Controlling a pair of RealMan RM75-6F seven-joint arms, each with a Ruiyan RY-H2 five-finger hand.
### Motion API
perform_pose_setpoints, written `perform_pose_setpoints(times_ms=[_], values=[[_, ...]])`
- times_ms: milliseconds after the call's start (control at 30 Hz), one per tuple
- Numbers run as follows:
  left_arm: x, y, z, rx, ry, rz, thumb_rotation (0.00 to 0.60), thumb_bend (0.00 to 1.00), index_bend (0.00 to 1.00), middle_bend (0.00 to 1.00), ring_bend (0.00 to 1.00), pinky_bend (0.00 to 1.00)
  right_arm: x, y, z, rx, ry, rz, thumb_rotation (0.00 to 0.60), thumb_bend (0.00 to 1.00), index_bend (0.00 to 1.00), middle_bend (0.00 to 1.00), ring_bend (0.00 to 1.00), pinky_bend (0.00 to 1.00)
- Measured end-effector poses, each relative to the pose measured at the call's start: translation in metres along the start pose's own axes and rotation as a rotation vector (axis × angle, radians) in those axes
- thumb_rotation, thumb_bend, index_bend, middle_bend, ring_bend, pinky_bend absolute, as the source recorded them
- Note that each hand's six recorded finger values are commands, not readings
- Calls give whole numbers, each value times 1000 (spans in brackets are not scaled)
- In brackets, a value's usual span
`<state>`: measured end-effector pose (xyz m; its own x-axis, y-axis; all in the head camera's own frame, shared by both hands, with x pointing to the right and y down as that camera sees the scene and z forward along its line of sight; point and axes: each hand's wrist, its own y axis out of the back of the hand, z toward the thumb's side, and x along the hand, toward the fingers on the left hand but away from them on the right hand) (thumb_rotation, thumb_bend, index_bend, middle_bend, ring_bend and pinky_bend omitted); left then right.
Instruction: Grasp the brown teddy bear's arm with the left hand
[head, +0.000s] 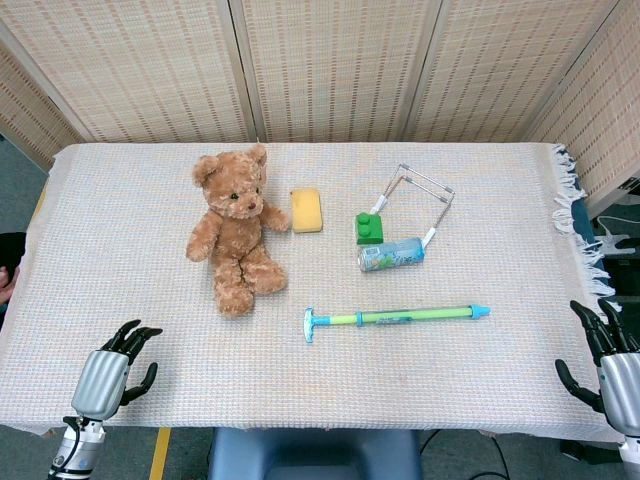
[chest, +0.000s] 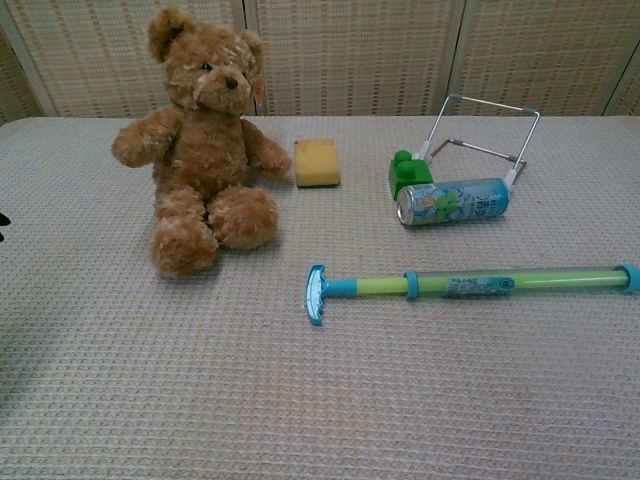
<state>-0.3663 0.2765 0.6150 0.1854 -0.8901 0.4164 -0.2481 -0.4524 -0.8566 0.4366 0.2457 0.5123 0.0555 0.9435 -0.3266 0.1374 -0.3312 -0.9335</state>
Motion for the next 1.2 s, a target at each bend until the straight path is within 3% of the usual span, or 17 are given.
perform_pose_setpoints(times_ms=[267,467,700,1200], values=[[1,-1,0,3,5,6,600,442,224,264,138,434,1,-6,2,-7,9,49,600,237,5,141,0,282],[14,3,1,27,15,72,600,443,37,176,138,436,1,-7,3,-11,6,54,600,237,5,141,0,282],[49,4,5,72,65,138,600,452,0,91,117,434,2,-9,6,-9,26,57,600,237,5,140,0,282],[145,-9,24,109,229,142,600,417,0,21,82,337,4,-7,4,-27,38,87,600,236,6,140,0,282]])
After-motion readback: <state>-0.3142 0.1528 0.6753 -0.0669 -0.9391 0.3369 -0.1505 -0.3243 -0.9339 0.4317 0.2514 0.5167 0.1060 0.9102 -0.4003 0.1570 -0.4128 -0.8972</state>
